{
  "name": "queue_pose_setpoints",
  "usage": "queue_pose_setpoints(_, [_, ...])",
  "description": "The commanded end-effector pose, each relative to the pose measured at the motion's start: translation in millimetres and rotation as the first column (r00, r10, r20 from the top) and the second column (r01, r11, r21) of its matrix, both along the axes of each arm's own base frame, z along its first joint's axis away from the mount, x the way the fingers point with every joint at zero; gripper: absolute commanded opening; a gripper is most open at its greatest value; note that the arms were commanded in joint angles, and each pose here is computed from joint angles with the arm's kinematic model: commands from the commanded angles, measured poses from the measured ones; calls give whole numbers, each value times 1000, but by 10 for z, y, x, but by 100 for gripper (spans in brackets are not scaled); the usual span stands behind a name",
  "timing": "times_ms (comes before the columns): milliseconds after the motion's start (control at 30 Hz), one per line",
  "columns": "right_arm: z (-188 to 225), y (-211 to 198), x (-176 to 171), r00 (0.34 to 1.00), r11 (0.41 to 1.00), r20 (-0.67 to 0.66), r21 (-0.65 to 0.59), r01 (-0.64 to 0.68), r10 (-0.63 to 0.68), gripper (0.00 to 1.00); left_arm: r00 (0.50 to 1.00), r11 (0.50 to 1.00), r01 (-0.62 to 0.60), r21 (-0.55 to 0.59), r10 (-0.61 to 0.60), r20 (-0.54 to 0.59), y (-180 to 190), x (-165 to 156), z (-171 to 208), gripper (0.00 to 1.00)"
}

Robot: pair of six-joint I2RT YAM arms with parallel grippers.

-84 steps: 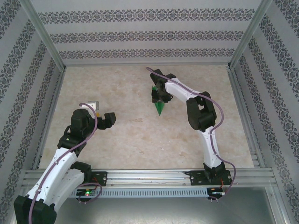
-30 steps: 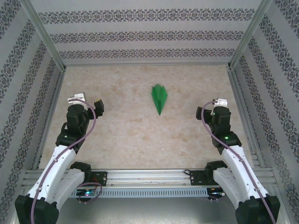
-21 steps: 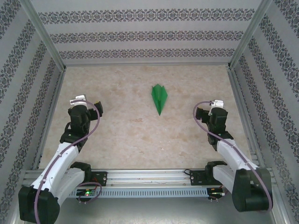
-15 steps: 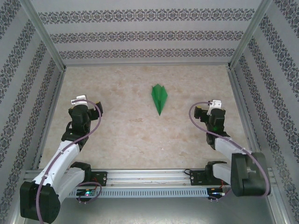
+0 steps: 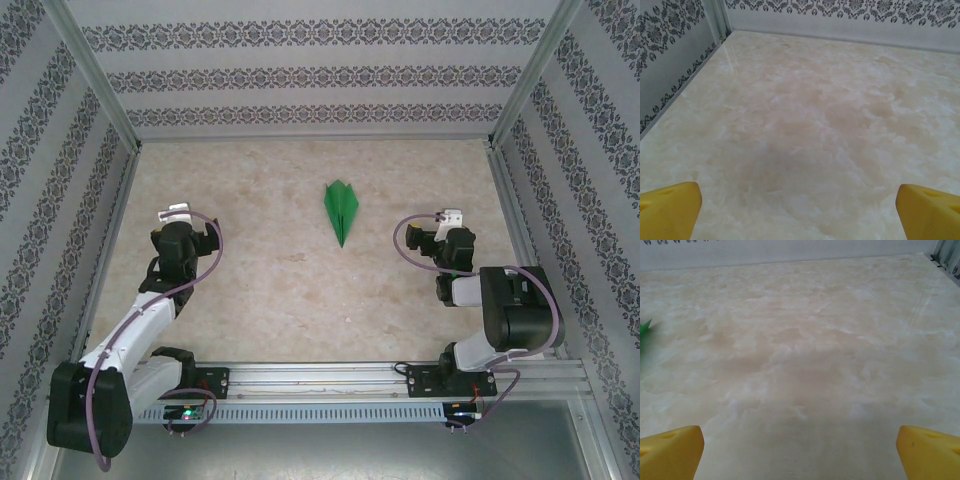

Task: Fold a paper plane with a square sheet of paper (fold left side to right side)
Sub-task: Reset both arms

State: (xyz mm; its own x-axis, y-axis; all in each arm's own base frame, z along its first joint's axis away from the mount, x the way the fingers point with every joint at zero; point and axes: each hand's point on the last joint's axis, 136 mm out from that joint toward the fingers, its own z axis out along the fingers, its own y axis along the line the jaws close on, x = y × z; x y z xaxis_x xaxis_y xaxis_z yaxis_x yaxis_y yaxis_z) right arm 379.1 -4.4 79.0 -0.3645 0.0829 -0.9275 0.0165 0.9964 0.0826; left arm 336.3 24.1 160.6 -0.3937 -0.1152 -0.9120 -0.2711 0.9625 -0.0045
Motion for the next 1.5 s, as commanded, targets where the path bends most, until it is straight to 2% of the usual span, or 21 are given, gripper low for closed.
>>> queue_pose_setpoints(0, [189,22,99,998,1000,64,4,-27,27,98,999,1000,6,16,-6,43,30,83,22,100])
queue_pose_setpoints(300, [283,21,187,996,1000,83,-17,-12,14,98,988,997,59,49,-66,143,-25,298,-103,100])
queue_pose_setpoints(600, [281,38,188,997,1000,80,-27,-11,13,98,979,993,72,97,-89,185,19,375,-290,100])
queue_pose_setpoints(867, [277,39,189,997,999,77,-33,-7,9,98,971,987,140,84,-154,181,-64,466,-628,100])
queue_pose_setpoints(1033, [280,44,192,997,999,77,-35,-8,11,98,979,986,145,77,-155,134,-54,551,-672,99])
queue_pose_setpoints(1100, [280,47,194,997,999,77,-36,-9,12,98,988,990,126,58,-130,77,-16,620,-705,99])
queue_pose_setpoints(1467, [275,44,199,997,998,73,-59,12,-8,98,988,990,126,64,-131,82,-9,611,-714,100])
